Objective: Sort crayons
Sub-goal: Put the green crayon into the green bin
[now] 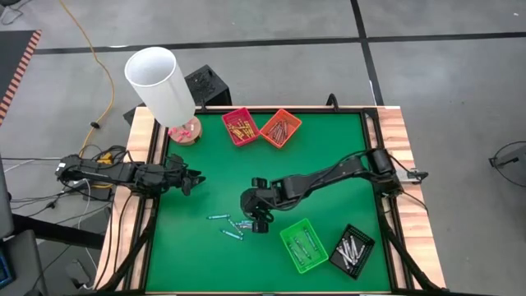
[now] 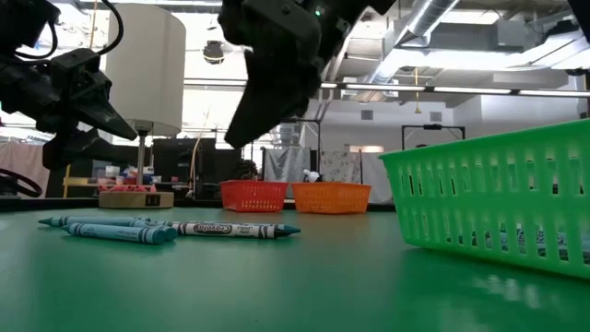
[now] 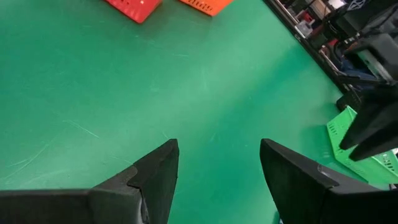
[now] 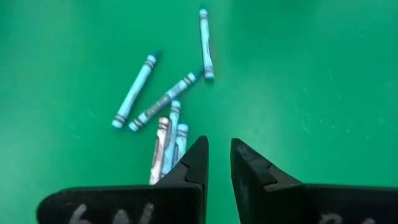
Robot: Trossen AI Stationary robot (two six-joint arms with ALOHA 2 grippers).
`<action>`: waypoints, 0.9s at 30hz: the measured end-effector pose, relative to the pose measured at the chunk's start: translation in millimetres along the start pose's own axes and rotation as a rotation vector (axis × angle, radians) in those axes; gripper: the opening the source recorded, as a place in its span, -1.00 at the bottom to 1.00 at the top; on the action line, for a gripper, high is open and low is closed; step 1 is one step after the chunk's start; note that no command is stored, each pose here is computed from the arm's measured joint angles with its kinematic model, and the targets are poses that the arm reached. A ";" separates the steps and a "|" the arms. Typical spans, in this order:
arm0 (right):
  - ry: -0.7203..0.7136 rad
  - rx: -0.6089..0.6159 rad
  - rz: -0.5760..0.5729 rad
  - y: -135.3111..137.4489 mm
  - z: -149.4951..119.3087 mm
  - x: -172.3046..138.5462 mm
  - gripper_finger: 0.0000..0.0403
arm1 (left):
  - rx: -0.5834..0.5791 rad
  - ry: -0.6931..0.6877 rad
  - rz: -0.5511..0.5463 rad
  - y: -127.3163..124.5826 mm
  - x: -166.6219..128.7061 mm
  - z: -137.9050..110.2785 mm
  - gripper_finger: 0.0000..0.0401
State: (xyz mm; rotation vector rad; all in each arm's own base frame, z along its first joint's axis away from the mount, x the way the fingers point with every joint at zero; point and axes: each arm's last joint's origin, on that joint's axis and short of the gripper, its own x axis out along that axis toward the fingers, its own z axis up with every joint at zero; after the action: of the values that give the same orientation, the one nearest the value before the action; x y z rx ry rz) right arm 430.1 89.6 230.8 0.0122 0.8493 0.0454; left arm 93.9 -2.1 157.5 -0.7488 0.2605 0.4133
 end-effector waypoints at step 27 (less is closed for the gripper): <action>0.148 0.031 0.043 12.2 -25.2 35.5 -0.15 | 0.000 0.000 -0.001 -0.1 -0.1 0.1 0.07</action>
State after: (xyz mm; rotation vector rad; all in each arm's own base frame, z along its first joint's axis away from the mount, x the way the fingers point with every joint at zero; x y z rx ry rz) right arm 434.2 103.2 187.9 0.0570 0.9974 0.0737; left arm 93.9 -2.1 157.6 -0.7492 0.2605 0.4122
